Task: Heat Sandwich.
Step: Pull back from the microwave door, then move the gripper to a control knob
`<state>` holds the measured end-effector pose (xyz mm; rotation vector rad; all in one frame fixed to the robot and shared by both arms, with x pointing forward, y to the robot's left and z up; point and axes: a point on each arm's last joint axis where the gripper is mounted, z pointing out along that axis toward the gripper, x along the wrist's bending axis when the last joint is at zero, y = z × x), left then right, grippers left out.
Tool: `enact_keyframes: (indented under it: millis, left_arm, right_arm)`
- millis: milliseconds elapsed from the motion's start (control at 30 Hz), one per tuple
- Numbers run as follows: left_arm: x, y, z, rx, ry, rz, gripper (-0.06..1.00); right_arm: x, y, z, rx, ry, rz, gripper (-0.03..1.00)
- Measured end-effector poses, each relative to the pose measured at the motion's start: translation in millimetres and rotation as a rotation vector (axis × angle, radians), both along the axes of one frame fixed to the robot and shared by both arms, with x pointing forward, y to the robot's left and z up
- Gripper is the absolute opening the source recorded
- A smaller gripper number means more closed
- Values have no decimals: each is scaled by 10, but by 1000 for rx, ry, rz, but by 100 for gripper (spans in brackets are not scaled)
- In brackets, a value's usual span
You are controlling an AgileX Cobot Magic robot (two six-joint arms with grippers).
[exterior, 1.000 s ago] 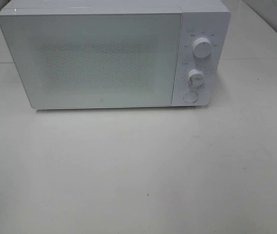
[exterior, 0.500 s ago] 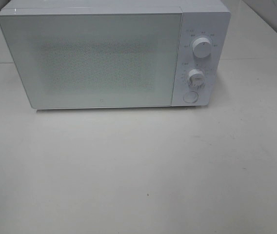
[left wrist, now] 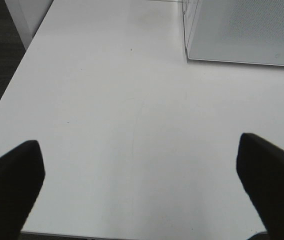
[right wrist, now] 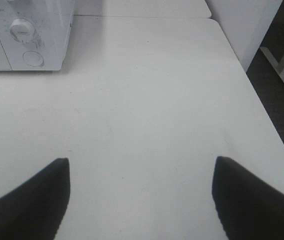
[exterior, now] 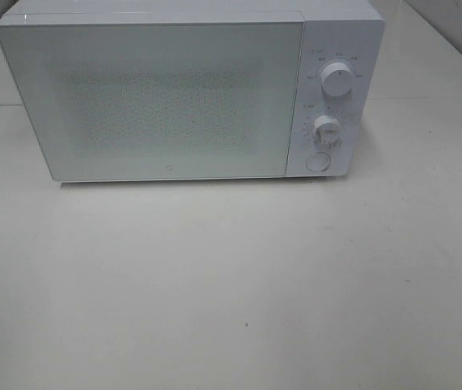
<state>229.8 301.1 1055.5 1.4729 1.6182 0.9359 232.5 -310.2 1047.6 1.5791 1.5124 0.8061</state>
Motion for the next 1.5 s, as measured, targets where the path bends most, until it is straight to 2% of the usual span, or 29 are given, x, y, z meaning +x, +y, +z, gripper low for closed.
enact_keyframes:
  millis: [133, 267, 300, 367, 700, 1000, 1500]
  left_arm:
    - [0, 0, 0, 0, 0, 0, 99]
    - [0, 0, 0, 0, 0, 0, 99]
    - [0, 0, 0, 0, 0, 0, 99]
    - [0, 0, 0, 0, 0, 0, 99]
    - [0, 0, 1, 0, -1, 0, 99]
    - [0, 0, 1, 0, -1, 0, 99]
    - [0, 0, 1, 0, -1, 0, 99]
  right_arm:
    - [-6, 0, 22, 0, -11, 0, 76]
    - [-11, 3, 115, -1, -77, 5, 76]
    - [-5, 6, 171, 0, -122, 8, 76]
    - [38, 8, 204, 5, -131, 8, 76]
    - [418, 24, 281, 14, -73, 16, 76]
    - [828, 57, 322, 29, -64, 40, 76]
    - [1564, 104, 195, 38, -43, 79, 76]
